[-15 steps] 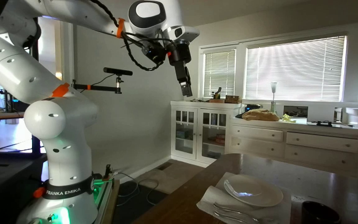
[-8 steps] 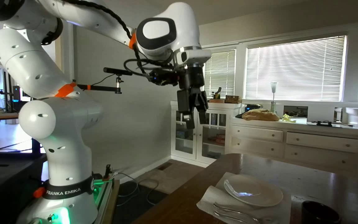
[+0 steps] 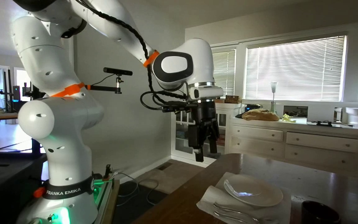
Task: Put the silver fork on the plate.
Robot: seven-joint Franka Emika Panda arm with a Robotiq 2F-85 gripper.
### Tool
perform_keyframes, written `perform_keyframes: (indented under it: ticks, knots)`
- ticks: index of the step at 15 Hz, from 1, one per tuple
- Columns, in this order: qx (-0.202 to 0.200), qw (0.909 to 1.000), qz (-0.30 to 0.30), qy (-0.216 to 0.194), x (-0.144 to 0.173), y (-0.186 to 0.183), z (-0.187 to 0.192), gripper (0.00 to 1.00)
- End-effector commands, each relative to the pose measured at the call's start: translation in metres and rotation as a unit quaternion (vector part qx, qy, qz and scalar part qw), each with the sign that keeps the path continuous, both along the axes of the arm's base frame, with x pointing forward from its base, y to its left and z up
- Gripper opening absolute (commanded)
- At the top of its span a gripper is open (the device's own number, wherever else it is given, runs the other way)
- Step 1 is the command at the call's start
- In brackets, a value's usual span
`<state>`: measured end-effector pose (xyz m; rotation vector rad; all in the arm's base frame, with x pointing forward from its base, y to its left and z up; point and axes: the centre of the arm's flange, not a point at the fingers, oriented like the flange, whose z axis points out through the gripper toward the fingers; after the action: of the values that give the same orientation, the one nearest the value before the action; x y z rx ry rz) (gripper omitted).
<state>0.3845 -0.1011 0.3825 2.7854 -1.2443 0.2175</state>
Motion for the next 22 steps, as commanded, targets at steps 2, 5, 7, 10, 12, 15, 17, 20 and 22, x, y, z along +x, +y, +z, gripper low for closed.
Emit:
perform_keyframes:
  ticks: [2,5,7,10,12,15,17,20,22]
  knots:
    - [0.002,1.0,0.0,0.004,0.002,0.0,-0.005,1.0]
    - [0.005,0.9998,-0.014,0.011,0.018,-0.009,-0.02,1.0]
    - [0.025,0.9994,-0.023,0.007,0.029,-0.017,-0.03,1.0]
    - [0.037,0.9986,-0.037,-0.002,0.046,-0.029,-0.054,1.0]
    - [0.045,0.998,-0.044,-0.005,0.057,-0.033,-0.069,1.0]
    - [0.051,0.9973,-0.051,-0.013,0.071,-0.035,-0.09,0.99]
    - [0.053,0.9971,-0.053,-0.014,0.078,-0.036,-0.101,1.0]
    - [0.047,0.9972,-0.056,-0.013,0.085,-0.04,-0.121,0.66]
    - [0.04,0.9972,-0.062,-0.011,0.088,-0.042,-0.134,0.49]
